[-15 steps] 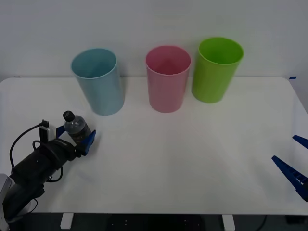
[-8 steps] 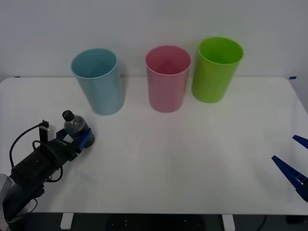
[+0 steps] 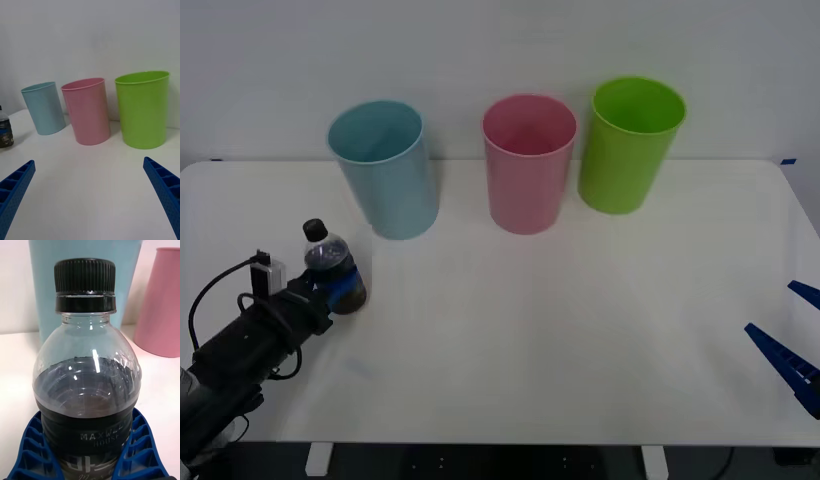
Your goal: Grasp the object on the table and drop it into the matching bin: aluminum can to the light blue bin, PET bottle to the pink bin.
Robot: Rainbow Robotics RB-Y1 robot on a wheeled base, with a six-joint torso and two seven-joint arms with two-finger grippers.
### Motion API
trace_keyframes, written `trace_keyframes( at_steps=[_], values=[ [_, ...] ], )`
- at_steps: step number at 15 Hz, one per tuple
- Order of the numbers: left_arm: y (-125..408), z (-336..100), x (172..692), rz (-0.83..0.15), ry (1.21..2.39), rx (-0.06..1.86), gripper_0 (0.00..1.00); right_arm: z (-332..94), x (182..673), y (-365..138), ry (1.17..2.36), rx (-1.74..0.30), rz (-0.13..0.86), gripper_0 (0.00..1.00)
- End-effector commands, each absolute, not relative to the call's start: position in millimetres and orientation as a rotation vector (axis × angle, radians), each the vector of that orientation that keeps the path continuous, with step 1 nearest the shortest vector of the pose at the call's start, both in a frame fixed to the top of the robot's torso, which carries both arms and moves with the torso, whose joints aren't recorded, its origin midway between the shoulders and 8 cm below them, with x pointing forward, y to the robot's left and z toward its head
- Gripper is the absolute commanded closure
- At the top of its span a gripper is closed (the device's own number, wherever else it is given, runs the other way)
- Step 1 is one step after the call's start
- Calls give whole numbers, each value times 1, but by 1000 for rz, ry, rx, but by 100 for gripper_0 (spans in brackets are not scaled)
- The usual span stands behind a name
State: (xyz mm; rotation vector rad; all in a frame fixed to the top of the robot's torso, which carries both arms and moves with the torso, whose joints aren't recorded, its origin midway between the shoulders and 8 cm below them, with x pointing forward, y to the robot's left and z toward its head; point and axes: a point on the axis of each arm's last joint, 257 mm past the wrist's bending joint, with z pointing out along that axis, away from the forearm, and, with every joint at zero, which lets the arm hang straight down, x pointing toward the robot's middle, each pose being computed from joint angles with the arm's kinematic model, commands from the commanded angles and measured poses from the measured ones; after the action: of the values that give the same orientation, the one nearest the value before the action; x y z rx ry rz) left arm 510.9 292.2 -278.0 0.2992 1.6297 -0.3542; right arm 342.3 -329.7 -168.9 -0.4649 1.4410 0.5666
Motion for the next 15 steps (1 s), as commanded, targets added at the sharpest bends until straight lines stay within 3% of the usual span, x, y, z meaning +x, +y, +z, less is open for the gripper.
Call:
trace_keyframes(
  at_steps=[1,8,15],
  values=[
    [300,-265,498,-353,1606,291,100,-169,342,-330,1441,-465,567,0],
    [318,-209,463,-363,1500,217,100,-169,342,-330,1441,-465,567,0],
    [283,-122,453,-561,1374,170,100,-169,342,-330,1441,-465,567,0]
  ],
)
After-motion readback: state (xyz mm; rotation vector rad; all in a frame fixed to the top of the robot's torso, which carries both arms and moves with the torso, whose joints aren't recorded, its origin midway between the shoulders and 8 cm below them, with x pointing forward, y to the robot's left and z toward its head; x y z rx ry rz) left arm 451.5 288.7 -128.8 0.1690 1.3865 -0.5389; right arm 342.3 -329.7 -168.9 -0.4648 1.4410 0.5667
